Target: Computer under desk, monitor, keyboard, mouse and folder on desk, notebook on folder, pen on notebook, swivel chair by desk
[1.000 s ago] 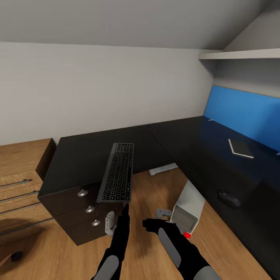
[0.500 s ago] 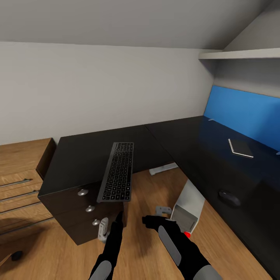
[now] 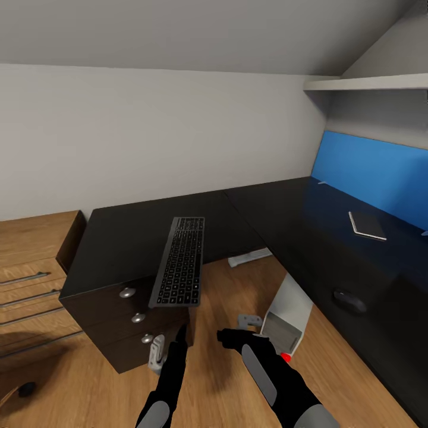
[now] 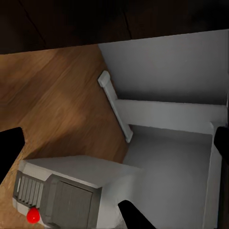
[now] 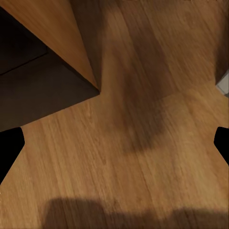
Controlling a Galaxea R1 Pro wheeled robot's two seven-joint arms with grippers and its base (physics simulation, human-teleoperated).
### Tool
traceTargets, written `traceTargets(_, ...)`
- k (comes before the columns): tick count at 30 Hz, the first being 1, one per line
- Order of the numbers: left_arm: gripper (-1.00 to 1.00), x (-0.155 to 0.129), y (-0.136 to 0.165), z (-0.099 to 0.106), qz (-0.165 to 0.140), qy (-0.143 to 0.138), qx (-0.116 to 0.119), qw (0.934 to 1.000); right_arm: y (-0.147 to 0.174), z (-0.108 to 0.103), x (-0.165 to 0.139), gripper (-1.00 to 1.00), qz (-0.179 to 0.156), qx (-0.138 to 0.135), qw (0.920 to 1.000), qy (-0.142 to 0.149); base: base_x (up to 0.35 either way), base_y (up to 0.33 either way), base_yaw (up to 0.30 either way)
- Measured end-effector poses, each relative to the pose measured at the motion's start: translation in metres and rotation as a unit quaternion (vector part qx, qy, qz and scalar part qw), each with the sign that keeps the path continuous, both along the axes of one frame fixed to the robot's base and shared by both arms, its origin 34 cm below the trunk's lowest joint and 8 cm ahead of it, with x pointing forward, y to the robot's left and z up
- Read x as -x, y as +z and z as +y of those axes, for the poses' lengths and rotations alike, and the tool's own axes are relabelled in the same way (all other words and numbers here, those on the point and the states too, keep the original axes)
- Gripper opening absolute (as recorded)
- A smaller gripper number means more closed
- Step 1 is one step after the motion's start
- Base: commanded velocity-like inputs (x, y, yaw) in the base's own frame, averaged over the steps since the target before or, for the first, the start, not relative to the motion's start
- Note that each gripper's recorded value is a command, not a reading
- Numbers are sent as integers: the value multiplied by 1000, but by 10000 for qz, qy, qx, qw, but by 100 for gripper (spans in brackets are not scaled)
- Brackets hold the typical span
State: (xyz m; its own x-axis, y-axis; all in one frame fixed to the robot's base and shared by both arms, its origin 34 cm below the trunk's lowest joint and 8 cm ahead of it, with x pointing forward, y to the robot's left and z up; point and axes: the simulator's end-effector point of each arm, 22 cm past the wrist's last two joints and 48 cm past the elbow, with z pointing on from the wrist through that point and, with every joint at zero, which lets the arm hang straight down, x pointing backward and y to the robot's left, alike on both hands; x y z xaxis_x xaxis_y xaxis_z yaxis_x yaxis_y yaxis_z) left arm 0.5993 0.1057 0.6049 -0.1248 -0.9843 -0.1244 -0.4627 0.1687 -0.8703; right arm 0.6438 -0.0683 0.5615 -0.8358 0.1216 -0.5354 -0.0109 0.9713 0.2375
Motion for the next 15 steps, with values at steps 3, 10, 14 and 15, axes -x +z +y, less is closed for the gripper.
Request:
traceTargets(3, 100, 10, -10, 9, 97, -12, -105, 9999, 3, 1, -3, 100, -30, -5, 10000, 1, -51, 0, 0)
traceTargets(10, 100, 21, -18, 14, 222, 58, -91, 9997, 5, 2, -5, 100, -59, 1, 10000, 17, -15, 0, 0)
traceTargets(14, 100, 18, -13, 13, 213, 145, 3, 9997, 5, 2, -6, 100, -63, 4, 10000, 26, -4, 0, 0)
traceTargets(15, 100, 17, -10, 13, 191, 158, 28, 9997, 5, 2, -6, 100, -64, 4, 10000, 28, -2, 0, 0)
